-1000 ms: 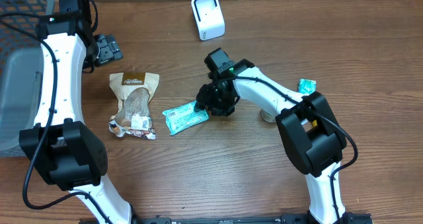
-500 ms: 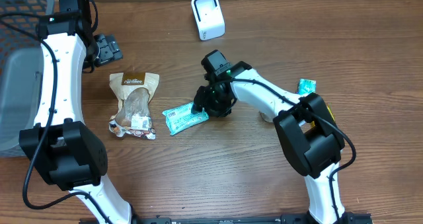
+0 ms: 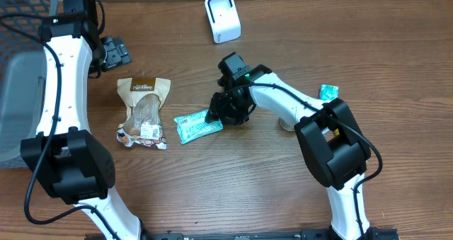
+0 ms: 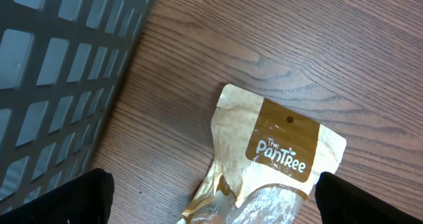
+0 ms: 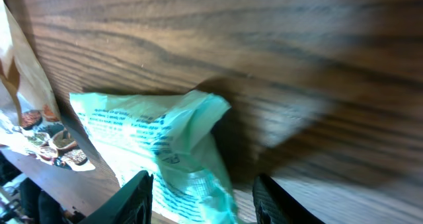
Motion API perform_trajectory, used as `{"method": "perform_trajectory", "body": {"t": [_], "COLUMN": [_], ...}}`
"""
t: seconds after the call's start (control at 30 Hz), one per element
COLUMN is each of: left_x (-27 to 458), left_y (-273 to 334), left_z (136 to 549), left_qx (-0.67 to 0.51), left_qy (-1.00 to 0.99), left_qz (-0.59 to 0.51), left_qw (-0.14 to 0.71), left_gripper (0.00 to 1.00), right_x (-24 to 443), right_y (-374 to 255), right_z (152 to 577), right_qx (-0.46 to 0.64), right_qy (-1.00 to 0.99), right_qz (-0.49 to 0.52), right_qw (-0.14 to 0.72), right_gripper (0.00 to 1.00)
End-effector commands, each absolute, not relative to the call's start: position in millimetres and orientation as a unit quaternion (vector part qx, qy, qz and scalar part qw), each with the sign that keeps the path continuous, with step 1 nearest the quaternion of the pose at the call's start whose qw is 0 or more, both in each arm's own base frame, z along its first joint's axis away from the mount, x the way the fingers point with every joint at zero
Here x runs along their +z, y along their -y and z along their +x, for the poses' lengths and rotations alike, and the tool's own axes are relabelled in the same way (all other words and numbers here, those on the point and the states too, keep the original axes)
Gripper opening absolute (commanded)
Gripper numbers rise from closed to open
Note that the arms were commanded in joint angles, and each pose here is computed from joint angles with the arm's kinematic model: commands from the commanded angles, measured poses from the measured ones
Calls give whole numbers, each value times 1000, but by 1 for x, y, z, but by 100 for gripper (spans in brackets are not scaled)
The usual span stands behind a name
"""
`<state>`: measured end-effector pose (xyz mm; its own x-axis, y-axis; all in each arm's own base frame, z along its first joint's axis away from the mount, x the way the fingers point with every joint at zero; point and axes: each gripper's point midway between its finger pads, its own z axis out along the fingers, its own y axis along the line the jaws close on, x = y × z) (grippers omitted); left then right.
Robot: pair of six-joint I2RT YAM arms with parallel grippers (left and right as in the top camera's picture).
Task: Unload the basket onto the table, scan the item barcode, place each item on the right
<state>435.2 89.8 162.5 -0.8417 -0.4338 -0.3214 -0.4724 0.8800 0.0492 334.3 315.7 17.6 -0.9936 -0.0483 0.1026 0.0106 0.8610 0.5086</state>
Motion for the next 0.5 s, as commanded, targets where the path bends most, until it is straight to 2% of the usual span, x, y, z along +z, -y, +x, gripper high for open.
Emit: {"method": "perform_trajectory", "body": {"t": [0.0,0.37,0.47], "left_x": [172,172,172], "left_y": [-87,-87,-87], "left_z": [436,436,435], "left_qx": [63,62,63], "left_qy": [-956,-956,-956], "left_qz": [-236,-236,-236], "left_qw": [163,163,163], "left_gripper": [100,100,100], "right_x": [22,4,3], "right_y": [-312,-308,-307], "right_z": [337,328,327], "right_qx": [-278,-276,-275], "right_qy": [959,959,959], "right_qz": [14,13,13], "right_qw": [55,60,61], "right_gripper": [46,44,35]}}
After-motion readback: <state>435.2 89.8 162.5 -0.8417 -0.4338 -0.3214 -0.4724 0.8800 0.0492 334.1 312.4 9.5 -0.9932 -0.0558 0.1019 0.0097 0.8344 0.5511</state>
